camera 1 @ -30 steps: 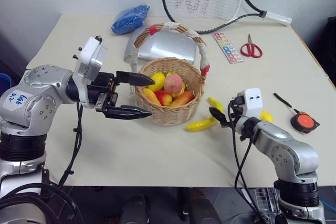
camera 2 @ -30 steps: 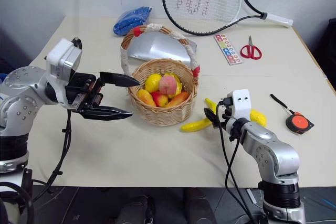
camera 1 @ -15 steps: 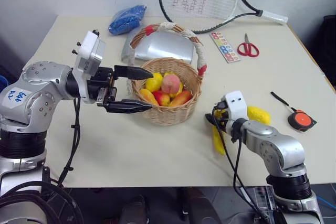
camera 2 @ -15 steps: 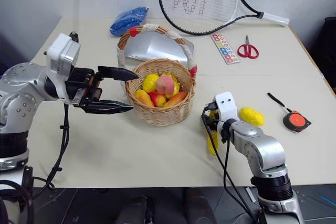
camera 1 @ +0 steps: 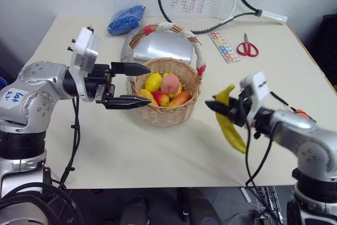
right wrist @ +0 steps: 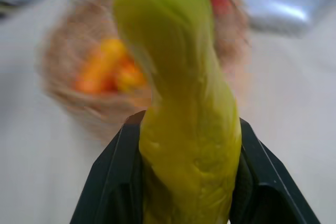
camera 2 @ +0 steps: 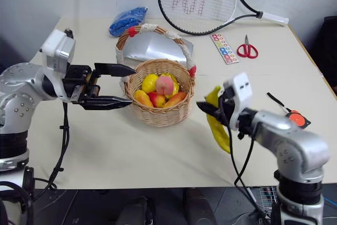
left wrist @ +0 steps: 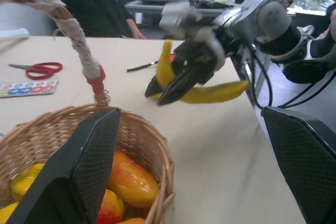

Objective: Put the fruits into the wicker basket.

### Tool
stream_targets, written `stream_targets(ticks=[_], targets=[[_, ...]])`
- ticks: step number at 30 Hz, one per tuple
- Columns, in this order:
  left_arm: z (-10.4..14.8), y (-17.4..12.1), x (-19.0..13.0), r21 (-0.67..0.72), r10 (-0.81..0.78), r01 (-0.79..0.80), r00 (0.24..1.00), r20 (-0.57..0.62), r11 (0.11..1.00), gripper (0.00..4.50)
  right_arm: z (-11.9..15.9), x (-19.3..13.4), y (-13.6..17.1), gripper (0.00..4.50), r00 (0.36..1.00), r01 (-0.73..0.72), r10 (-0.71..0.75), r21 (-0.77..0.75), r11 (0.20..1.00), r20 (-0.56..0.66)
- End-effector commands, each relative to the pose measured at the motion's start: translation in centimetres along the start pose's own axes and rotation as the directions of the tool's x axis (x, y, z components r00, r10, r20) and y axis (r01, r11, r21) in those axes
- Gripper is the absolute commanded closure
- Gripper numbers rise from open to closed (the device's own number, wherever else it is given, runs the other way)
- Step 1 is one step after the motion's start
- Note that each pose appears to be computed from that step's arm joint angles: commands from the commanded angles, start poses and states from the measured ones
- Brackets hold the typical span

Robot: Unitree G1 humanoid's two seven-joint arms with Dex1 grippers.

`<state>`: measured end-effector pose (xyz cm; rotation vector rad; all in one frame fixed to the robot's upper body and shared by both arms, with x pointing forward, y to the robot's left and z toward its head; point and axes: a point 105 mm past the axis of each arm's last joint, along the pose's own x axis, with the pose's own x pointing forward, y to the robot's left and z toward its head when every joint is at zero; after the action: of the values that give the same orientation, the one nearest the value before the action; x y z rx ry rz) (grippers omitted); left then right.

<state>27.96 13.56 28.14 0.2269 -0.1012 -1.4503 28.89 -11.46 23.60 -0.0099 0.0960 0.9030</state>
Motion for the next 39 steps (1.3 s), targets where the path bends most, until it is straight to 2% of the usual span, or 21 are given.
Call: stream_targets(ticks=[1, 4, 9, 13, 17, 20, 22, 24, 29, 36, 39], targets=[[0.8, 0.1, -1.3, 0.032, 0.056, -0.056, 0.998, 0.016, 0.998, 0.00, 3.2, 1.4, 2.2, 3.08, 0.989, -0.139, 0.143, -0.101, 0.985, 0.031], [0.8, -0.1, -1.5, 0.036, 0.072, -0.072, 0.997, 0.010, 0.997, 0.00, 5.4, 4.2, 3.4, 3.08, 0.977, -0.196, 0.206, -0.149, 0.969, 0.060], [1.2, -0.3, -1.5, 0.053, 0.089, -0.090, 0.996, 0.015, 0.995, 0.00, 7.1, 9.1, 4.9, 3.08, 0.963, -0.225, 0.257, -0.282, 0.932, 0.081], [1.3, -0.9, -1.3, 0.055, 0.089, -0.090, 0.996, 0.016, 0.994, 0.00, 7.4, 11.8, 4.9, 3.08, 0.966, -0.196, 0.244, -0.379, 0.905, 0.085], [1.3, -1.4, -1.5, 0.059, 0.101, -0.102, 0.995, 0.006, 0.993, 0.00, 6.7, 14.4, 5.1, 3.08, 0.969, -0.141, 0.233, -0.578, 0.804, 0.087], [1.5, -1.5, -1.6, 0.056, 0.109, -0.109, 0.994, 0.010, 0.992, 0.00, 6.7, 15.0, 5.2, 3.08, 0.962, -0.118, 0.245, -0.632, 0.766, 0.117], [1.5, -1.6, -1.6, 0.054, 0.112, -0.112, 0.994, 0.010, 0.992, 0.00, 6.1, 15.2, 5.1, 2.36, 0.961, -0.121, 0.253, -0.655, 0.746, 0.111], [1.4, -1.6, -1.6, 0.051, 0.112, -0.113, 0.994, 0.009, 0.992, 0.00, 5.8, 14.9, 4.9, 1.91, 0.959, -0.127, 0.259, -0.651, 0.749, 0.111], [1.3, -1.5, -1.4, 0.046, 0.102, -0.102, 0.995, 0.010, 0.994, 0.00, 6.0, 12.3, 3.5, 0.11, 0.964, -0.114, 0.229, -0.575, 0.810, 0.132], [1.3, -1.1, -0.7, 0.047, 0.056, -0.057, 0.998, 0.021, 0.997, 0.00, 4.6, 4.3, 2.7, 0.03, 0.972, -0.189, 0.234, -0.486, 0.853, 0.033], [1.3, -1.0, -0.5, 0.045, 0.035, -0.036, 0.999, 0.025, 0.998, 0.00, 3.8, -0.6, 1.2, 0.03, 0.988, -0.140, 0.153, -0.384, 0.912, 0.003]])
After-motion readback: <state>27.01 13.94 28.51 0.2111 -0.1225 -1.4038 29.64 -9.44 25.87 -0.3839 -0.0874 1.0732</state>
